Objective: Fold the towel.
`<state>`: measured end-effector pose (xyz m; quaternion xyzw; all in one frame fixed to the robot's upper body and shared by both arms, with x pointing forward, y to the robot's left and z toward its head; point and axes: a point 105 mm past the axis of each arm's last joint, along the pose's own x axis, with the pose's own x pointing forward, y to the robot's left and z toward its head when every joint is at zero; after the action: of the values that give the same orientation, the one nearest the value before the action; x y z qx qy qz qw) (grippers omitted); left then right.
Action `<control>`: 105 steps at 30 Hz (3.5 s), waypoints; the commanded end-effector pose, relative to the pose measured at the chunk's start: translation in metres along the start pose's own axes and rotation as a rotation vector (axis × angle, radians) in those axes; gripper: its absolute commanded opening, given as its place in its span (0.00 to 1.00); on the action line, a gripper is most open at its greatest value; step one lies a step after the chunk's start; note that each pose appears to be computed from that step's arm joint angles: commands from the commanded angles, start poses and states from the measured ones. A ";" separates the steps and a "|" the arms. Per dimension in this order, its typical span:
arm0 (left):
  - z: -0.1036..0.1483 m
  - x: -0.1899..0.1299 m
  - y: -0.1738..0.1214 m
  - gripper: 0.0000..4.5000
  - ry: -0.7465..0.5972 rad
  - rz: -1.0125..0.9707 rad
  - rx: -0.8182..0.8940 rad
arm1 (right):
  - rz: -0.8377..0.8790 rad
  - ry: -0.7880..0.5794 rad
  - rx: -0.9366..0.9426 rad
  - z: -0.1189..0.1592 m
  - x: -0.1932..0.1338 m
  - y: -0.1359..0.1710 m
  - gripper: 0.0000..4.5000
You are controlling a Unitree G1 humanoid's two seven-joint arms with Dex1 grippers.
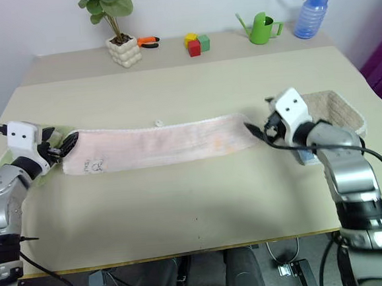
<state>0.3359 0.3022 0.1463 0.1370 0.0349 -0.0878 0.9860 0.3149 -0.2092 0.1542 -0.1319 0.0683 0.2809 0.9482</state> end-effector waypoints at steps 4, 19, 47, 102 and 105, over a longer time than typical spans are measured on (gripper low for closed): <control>0.032 0.003 -0.055 0.74 -0.108 -0.247 0.092 | 0.059 -0.024 0.416 -0.001 -0.020 0.047 0.99; 0.043 -0.008 -0.168 0.74 -0.160 -0.726 0.063 | -0.217 0.087 0.846 -0.047 0.010 0.038 0.99; 0.034 -0.013 -0.189 0.74 -0.123 -0.797 -0.061 | -0.361 -0.094 0.418 0.033 -0.010 -0.025 0.00; 0.011 -0.027 -0.126 0.74 -0.082 -0.393 -0.273 | 0.173 0.081 -0.092 -0.020 0.122 0.097 0.01; 0.001 -0.046 -0.126 0.74 -0.038 -0.375 -0.322 | 0.195 0.018 -0.103 -0.007 0.116 0.101 0.01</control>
<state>0.2737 0.1877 0.1047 -0.0277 0.0740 -0.2694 0.9598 0.3606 -0.0747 0.0955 -0.1761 0.0931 0.3614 0.9109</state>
